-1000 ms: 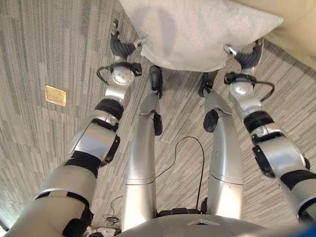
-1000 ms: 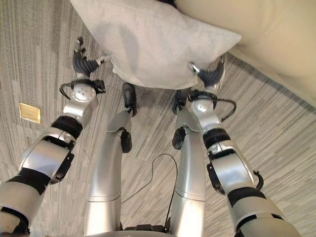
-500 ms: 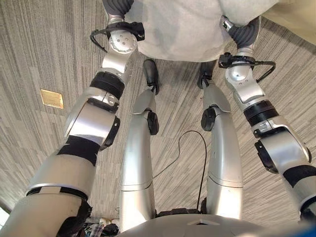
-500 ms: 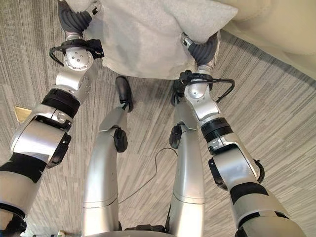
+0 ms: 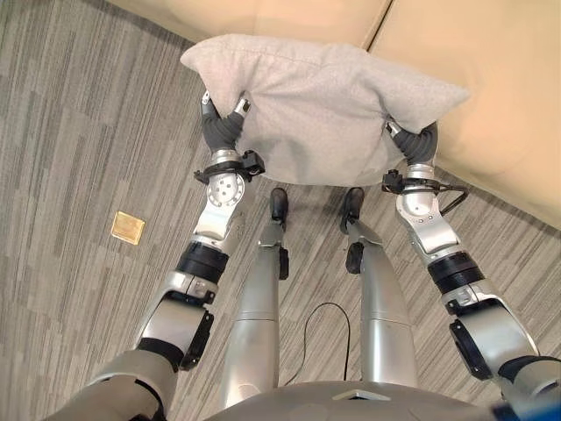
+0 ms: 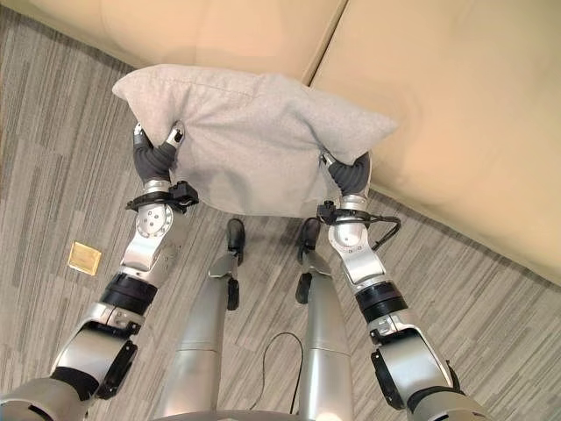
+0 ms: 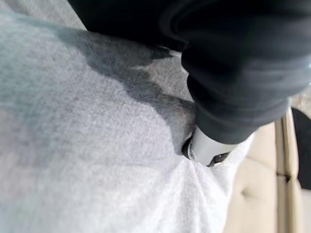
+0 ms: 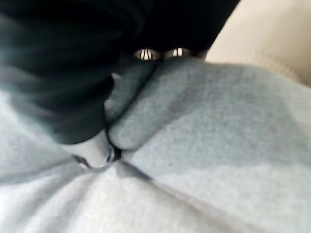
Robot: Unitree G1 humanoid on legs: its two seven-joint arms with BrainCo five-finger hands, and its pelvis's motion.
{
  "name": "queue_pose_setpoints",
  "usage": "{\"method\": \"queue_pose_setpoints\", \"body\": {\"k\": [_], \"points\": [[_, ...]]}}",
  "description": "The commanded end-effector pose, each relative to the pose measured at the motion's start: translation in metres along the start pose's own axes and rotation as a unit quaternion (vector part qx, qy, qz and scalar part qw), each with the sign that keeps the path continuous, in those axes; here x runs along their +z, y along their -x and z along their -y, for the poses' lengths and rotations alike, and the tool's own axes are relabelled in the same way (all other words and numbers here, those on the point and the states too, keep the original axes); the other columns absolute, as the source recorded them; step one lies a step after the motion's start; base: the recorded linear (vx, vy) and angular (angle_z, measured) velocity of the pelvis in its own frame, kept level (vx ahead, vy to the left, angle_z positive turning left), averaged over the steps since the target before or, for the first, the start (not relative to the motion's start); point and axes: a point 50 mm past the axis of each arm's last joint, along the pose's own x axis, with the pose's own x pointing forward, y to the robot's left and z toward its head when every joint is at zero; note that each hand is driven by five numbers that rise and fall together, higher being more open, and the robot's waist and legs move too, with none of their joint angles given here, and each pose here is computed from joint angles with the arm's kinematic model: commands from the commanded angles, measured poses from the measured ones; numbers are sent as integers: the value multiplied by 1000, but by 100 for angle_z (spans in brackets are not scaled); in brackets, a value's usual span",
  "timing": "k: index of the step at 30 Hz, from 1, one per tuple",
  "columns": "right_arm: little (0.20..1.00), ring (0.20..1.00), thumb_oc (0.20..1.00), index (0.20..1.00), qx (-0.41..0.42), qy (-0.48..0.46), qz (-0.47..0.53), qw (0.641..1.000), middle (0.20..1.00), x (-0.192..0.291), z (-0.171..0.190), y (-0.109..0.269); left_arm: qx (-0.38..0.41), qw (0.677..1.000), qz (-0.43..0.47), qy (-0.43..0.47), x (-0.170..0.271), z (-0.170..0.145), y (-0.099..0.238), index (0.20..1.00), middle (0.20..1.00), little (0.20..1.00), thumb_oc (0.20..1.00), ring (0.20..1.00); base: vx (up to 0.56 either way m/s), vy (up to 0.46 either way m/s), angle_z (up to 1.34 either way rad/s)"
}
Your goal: Pick up all the scattered cushions and arrange them neatly on the sofa.
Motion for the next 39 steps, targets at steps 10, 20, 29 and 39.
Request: {"method": "queue_pose_setpoints", "body": {"k": [10, 20, 29, 39], "points": [[200, 200, 200, 200, 68, -40, 112, 991, 200, 32, 22, 41, -127, 990, 59, 16, 18, -2, 54, 200, 200, 200, 200, 200, 74, -59, 1], [200, 200, 200, 200, 91, -41, 73, 992, 200, 21, 33, 63, -128, 992, -4, -14, 3, -27, 83, 200, 200, 200, 200, 200, 161, 133, -29], [200, 200, 200, 200, 65, -34, 64, 995, 200, 17, 47, 71, -117, 993, -13, 17, -2, -28, 87, 200, 200, 200, 200, 200, 117, -134, 35], [200, 200, 200, 200, 56, -53, 63, 995, 200, 20, 45, 65, -149, 989, -23, 8, -2, -17, 86, 200, 200, 200, 200, 200, 154, 140, -1]]}}
